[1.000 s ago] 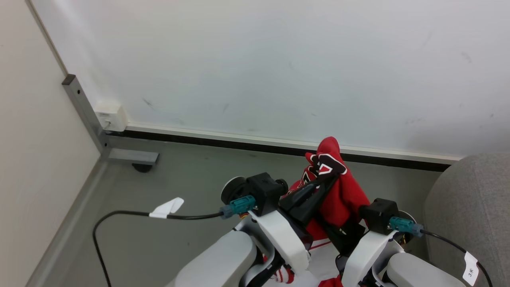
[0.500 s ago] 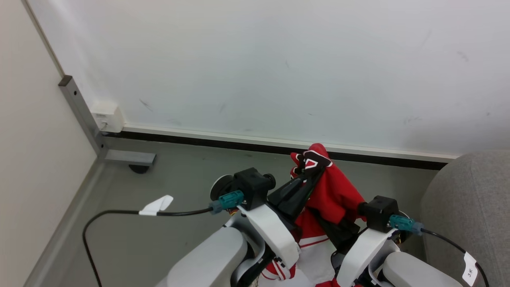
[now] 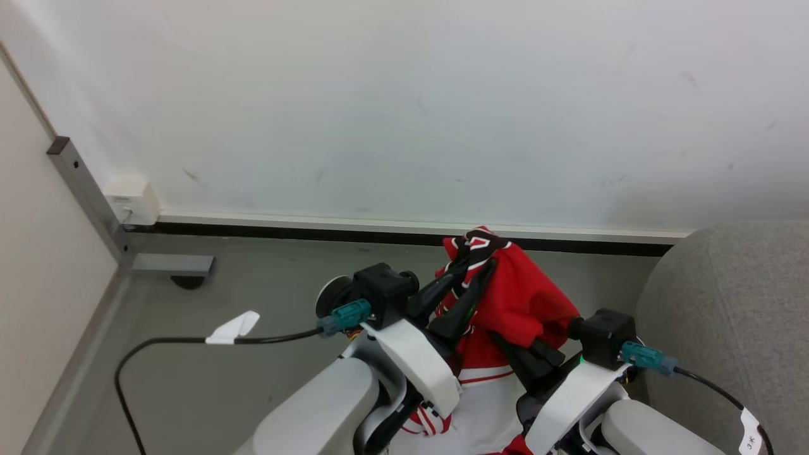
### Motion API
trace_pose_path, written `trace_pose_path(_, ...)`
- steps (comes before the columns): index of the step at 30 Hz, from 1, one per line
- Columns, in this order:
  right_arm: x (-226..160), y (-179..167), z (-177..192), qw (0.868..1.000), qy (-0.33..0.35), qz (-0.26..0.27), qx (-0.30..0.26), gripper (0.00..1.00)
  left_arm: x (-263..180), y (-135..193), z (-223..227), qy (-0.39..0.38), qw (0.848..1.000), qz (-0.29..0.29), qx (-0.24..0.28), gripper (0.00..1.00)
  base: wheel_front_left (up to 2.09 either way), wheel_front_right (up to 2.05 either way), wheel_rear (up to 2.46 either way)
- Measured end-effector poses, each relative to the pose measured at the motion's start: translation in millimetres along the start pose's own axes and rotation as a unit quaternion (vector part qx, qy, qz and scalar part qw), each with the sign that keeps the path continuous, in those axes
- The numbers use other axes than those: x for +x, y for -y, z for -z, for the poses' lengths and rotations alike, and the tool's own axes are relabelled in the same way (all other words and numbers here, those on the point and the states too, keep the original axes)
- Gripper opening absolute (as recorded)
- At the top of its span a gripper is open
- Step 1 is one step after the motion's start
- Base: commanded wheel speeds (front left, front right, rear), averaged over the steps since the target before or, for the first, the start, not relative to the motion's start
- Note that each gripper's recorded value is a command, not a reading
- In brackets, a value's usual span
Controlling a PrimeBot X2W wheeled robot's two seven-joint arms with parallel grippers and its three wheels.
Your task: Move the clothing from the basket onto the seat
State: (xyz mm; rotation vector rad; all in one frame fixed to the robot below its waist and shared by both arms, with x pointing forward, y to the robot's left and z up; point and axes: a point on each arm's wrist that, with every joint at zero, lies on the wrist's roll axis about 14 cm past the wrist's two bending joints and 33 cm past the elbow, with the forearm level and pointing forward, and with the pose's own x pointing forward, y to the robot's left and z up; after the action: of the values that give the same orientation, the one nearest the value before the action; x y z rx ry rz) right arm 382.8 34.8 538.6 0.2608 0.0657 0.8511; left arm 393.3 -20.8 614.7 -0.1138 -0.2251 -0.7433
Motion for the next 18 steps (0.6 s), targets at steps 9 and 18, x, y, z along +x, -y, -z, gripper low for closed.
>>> trace_pose_path(9, -23.4, 22.8, -17.6, 0.998, 0.045, 0.052, 0.014, 0.00, 7.6, 24.5, 6.6, 0.000, 0.999, 0.043, -0.011, 1.00, 0.00, 0.00, 0.00)
trace_pose_path(18, -71.7, 72.2, -36.5, 0.986, 0.085, 0.146, -0.002, 0.00, 24.0, 62.2, 3.0, 0.020, 0.994, 0.107, -0.030, 1.00, 0.00, 0.00, 0.00)
